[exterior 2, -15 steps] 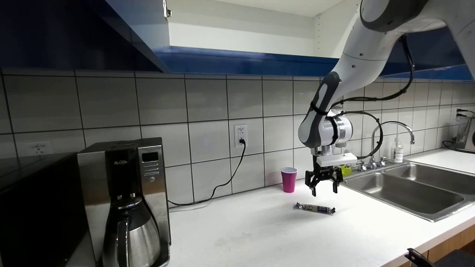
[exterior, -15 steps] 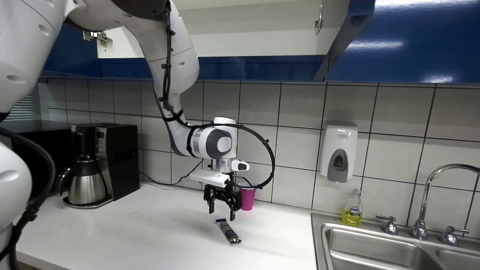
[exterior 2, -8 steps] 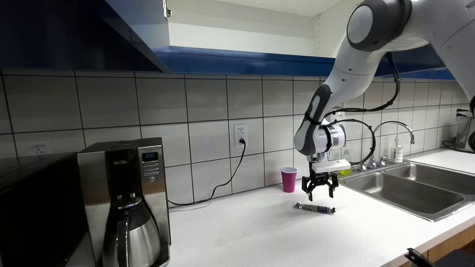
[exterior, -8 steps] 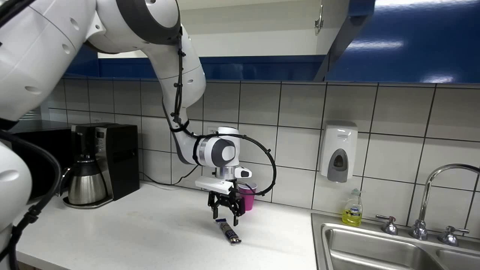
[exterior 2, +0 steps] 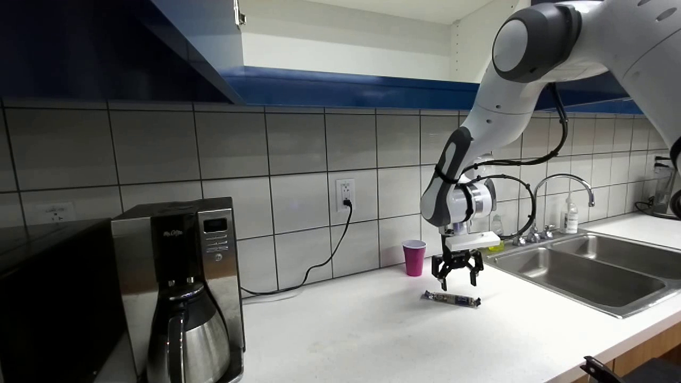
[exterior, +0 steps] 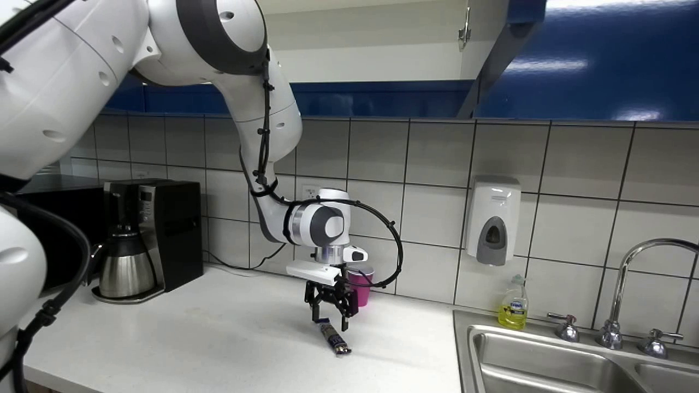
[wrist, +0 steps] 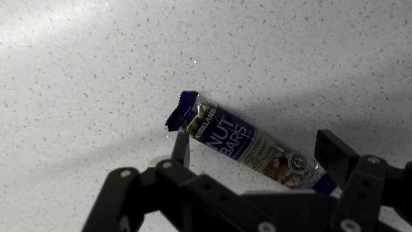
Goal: Put the chocolate bar inside the cabinet
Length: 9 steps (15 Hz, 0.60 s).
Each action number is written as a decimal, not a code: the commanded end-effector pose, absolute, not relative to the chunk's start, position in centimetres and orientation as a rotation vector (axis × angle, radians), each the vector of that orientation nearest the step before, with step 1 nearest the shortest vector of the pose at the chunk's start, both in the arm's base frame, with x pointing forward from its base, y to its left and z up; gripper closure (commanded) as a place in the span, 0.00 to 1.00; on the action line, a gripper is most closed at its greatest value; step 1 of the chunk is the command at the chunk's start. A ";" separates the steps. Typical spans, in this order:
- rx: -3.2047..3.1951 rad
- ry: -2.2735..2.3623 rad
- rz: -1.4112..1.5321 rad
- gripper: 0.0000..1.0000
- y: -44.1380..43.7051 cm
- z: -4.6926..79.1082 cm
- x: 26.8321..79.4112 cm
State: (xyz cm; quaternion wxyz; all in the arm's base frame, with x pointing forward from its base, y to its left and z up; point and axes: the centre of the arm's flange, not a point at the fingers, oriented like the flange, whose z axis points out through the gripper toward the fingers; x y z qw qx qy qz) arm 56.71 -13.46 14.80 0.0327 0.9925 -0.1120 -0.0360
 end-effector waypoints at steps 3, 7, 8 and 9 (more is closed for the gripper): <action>3.055 -0.346 -0.110 0.00 -13.5 14.8 56.7; 3.031 -0.282 -0.105 0.00 -13.2 14.9 56.3; 3.029 -0.248 -0.101 0.00 -13.2 14.9 56.2; 3.034 -0.206 -0.112 0.00 -13.2 15.0 56.1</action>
